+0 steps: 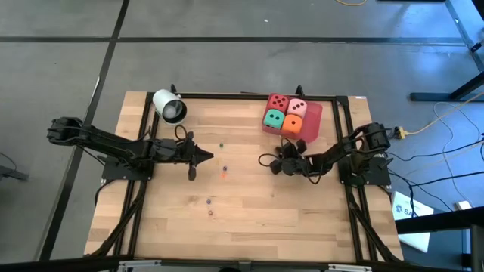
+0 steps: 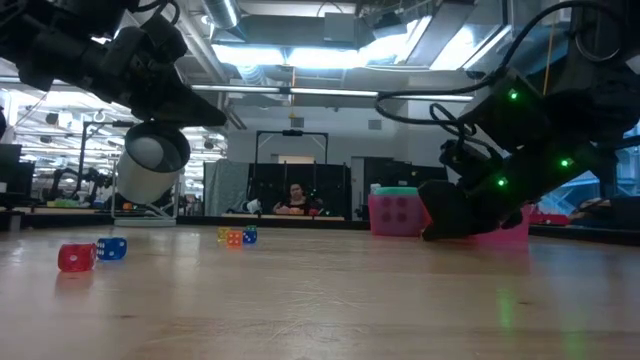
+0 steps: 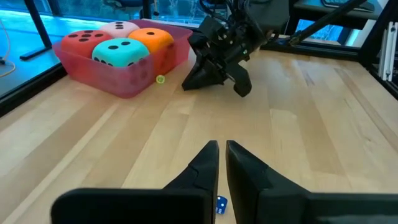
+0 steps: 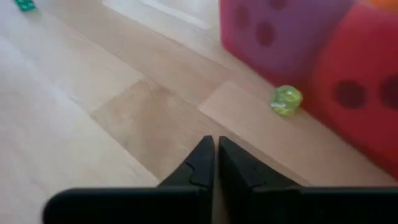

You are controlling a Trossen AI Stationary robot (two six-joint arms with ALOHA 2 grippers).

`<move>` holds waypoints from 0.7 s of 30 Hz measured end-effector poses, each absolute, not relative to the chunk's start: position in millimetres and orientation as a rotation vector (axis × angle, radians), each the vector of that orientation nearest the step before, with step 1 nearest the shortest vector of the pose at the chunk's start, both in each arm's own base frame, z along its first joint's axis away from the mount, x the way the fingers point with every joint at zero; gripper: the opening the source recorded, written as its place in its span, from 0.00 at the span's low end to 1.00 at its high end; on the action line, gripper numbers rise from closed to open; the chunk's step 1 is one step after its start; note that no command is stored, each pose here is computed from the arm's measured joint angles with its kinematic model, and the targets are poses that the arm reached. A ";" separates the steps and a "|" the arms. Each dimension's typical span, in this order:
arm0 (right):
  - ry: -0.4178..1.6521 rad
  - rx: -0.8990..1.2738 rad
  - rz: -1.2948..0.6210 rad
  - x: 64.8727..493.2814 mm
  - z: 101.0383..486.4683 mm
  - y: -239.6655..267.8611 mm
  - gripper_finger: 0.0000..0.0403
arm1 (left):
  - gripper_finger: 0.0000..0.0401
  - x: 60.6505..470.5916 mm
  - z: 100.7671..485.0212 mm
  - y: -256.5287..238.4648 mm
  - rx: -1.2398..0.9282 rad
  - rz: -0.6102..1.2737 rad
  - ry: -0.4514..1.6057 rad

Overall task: Pick & Place Dice
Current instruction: Put the small light green dice into the red bin

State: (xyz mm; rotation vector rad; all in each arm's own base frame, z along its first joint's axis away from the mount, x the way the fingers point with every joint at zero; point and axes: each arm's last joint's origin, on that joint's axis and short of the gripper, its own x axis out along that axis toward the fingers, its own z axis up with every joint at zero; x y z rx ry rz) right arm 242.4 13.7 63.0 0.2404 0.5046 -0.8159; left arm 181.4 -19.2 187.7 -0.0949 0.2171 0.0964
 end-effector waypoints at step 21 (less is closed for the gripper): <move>0.406 0.410 -0.961 240.9 62.5 2.7 0.55 | 0.06 181.4 187.7 -19.4 -0.105 0.090 0.218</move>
